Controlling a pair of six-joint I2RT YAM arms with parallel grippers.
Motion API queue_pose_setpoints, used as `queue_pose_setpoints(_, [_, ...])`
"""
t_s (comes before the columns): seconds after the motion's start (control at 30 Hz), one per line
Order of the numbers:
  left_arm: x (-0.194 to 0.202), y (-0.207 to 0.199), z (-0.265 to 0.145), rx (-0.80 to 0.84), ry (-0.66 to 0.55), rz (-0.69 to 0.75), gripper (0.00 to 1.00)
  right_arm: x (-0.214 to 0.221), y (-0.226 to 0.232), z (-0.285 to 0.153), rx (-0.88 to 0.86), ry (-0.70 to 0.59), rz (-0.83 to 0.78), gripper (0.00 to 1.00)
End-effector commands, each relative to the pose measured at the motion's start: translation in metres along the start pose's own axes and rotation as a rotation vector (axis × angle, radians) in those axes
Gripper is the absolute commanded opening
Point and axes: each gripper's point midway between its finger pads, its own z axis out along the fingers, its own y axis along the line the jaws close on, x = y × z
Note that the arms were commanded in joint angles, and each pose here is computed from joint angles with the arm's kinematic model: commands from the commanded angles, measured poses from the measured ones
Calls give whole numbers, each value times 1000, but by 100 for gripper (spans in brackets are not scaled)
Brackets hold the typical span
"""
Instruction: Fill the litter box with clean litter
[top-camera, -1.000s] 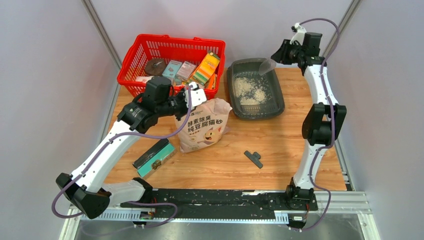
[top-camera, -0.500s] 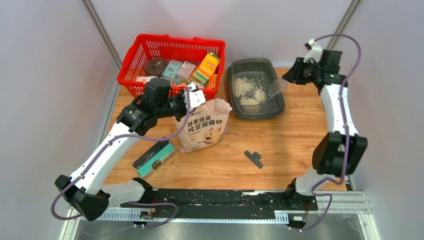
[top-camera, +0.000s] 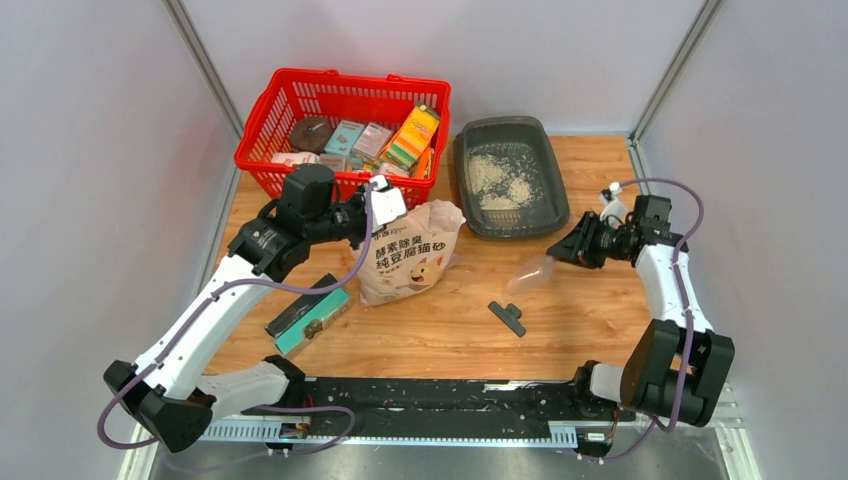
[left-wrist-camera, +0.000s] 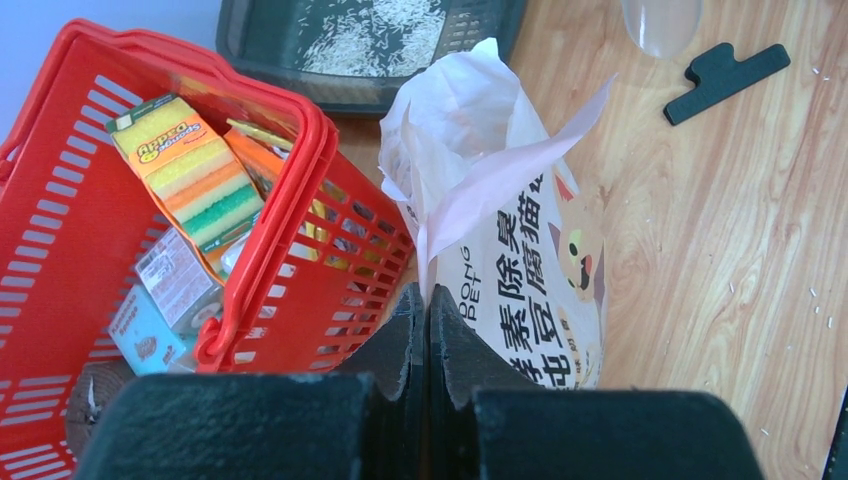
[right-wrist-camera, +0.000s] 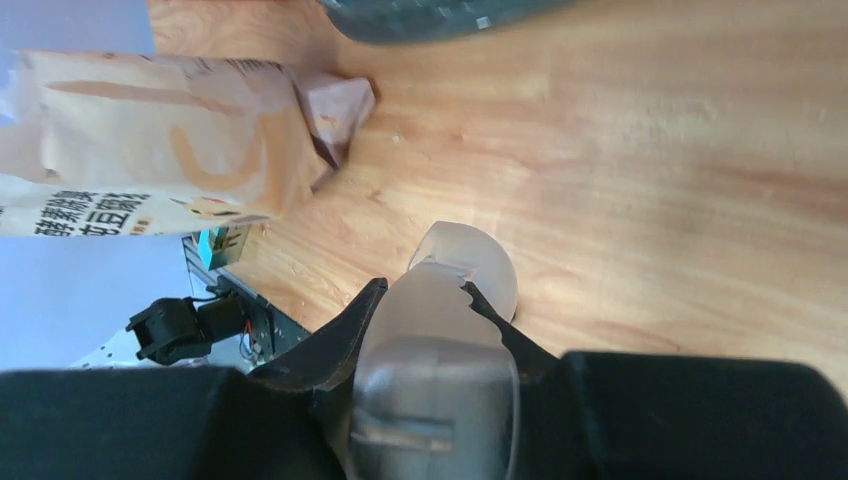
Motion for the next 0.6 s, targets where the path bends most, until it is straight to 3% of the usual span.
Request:
queue_pose_setpoints(0.0, [-34, 5, -13, -29, -128, 39, 0, 8, -5, -5, -7, -23, 23, 6])
queue_pose_setpoints(0.37, [-32, 3, -17, -21, -117, 39, 0, 15, -98, 2, 123, -84, 391, 8])
queue_pose_setpoints(0.57, [-32, 2, -14, -16, -121, 34, 0, 16, -115, 6, 166, -80, 413, 12])
